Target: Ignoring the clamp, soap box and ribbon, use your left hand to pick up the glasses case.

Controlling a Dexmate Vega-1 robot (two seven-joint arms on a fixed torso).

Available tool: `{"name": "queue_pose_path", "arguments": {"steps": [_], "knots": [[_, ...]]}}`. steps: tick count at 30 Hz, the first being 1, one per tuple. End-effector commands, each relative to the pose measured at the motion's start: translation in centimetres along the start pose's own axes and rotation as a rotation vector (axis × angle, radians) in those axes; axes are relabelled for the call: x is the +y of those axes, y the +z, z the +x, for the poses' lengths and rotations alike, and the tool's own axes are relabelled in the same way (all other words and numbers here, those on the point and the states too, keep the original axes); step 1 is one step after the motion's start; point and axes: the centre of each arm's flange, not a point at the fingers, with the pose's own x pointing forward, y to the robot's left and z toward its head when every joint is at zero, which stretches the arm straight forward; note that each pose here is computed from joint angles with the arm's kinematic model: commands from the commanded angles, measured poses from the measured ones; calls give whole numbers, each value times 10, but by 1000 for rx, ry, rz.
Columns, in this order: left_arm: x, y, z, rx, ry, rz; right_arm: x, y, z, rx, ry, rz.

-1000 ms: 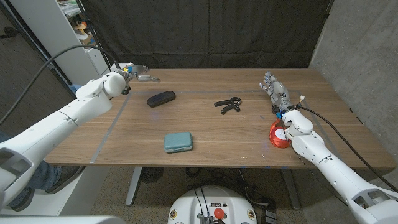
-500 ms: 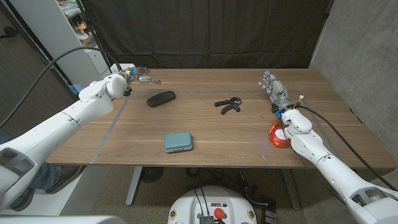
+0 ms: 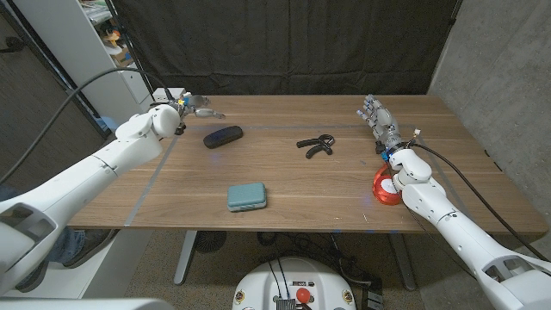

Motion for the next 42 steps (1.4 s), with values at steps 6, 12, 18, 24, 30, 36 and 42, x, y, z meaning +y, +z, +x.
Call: {"name": "queue_pose_path", "arguments": {"steps": [6,12,18,24,30,36,42], "knots": [[-16,18,12,-36,-27,7,-4,3,0,-7,3,-1],[-20,19,17,-33,-41,8,-5,0,-3,-1,-2,3],[-23,18,22,-22,-56,12,-6,1,-4,-4,-6,-1],[-26,13,26,-6,-67,6,-8,3,-4,-4,-9,-6],[-30,14,30,1,-62,20,-9,3,-4,-7,-14,-6],[-35,17,32,4,-53,11,-9,4,-2,-11,-11,-7],[-42,19,35,-6,-61,6,-8,5,1,-16,-8,-8]]}}
